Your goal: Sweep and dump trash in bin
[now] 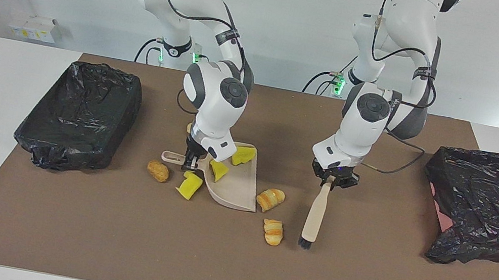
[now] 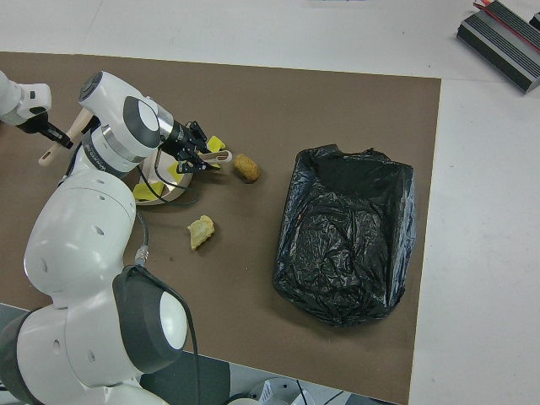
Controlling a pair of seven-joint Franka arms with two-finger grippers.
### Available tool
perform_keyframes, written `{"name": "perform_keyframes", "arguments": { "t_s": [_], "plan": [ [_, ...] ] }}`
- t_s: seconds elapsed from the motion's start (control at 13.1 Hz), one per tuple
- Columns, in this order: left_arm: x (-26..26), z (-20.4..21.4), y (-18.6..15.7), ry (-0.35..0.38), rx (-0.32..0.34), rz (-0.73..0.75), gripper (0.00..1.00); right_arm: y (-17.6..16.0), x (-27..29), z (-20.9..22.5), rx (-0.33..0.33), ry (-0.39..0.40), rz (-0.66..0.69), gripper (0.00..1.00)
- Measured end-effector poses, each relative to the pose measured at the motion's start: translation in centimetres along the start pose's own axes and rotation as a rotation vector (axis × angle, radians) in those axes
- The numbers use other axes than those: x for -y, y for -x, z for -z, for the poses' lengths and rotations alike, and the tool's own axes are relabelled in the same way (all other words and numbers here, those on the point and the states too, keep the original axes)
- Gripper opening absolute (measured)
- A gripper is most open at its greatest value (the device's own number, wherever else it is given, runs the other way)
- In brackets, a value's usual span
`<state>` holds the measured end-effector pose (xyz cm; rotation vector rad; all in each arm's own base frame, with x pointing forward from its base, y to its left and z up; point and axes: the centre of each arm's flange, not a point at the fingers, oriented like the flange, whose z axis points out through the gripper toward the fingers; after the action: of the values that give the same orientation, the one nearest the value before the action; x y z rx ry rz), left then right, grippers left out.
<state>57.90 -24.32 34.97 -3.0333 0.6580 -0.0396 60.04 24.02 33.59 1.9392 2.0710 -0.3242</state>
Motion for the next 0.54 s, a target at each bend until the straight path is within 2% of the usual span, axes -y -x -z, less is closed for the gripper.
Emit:
{"name": "perform_keyframes", "arguments": {
  "t_s": [0.23, 0.54],
  "plan": [
    [-3.9, -2.4, -0.5, -0.017, 0.017, -0.083, 0.27, 0.2, 0.0, -0.1, 0.000, -0.001, -0.002, 0.32],
    [-8.5, -2.1, 0.4, -0.036, 0.082, -0.192, 0.27, 0.3, -0.1, -0.1, 0.000, -0.002, -0.004, 0.32]
  ]
}}
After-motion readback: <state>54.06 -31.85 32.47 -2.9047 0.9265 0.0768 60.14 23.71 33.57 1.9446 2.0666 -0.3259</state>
